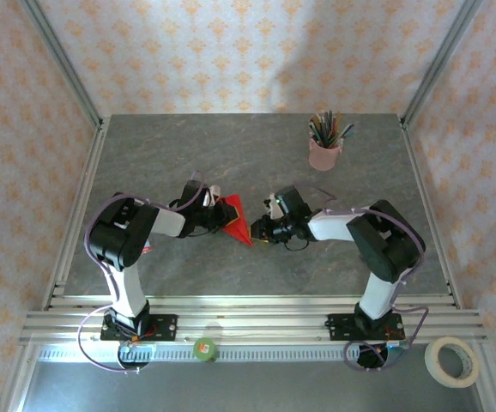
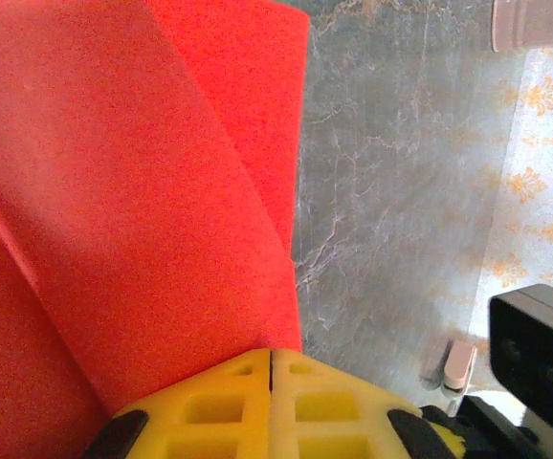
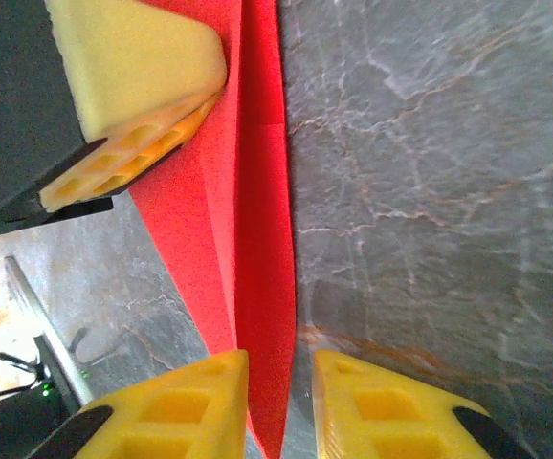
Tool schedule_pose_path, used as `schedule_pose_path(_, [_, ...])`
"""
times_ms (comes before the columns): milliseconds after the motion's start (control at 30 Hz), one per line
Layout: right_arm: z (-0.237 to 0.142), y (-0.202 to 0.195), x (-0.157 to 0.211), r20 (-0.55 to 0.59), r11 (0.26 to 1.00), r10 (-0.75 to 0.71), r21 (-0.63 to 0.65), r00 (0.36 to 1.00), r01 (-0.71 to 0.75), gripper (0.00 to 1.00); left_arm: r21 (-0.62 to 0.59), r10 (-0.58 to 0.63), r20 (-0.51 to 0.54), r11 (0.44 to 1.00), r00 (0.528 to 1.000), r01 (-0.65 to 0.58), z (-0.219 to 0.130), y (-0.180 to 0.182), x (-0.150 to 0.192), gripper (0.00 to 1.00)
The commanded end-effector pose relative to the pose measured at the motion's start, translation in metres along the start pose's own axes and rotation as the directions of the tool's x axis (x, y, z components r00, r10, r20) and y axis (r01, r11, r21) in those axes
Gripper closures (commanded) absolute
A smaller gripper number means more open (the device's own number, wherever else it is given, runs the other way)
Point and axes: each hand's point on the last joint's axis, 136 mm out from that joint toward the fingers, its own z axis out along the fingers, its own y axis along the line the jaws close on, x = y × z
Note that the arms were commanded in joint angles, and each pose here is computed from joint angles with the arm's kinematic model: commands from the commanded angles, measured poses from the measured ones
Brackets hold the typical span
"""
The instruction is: Fold a paper plane with a square sheet of paper (pick it up from the middle)
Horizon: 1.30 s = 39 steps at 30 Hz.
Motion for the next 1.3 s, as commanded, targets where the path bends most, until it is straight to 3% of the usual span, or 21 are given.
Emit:
schedule_pose_path(0, [-0.015, 0.004, -0.015, 0.077, 0.998, -0.043, 0.050, 0.996, 0.039, 0.75, -0.001, 0.023, -0.010, 1.000, 1.000, -0.023, 0.002, -0.003, 0.000, 0.92])
schedule_pose_path(233, [-0.012, 0.042, -0.019, 0.075, 0.991, -0.123, -0.038, 0.989, 0.127, 0.78, -0.003, 0.022, -0.016, 1.000, 1.000, -0.022, 0.003, -0.001, 0.002, 0.92])
schedule_pose_path(500, [0.013, 0.048, -0.013, 0.024, 0.987, -0.159, -0.020, 0.987, 0.160, 0.83, -0.001, 0.021, -0.022, 1.000, 1.000, -0.021, 0.004, -0.002, 0.002, 0.91])
schedule_pose_path(1267, [0.028, 0.014, 0.001, -0.023, 0.991, -0.108, 0.082, 0.994, 0.109, 0.85, -0.003, 0.021, -0.050, 1.000, 0.999, -0.021, 0.007, 0.001, 0.006, 0.85])
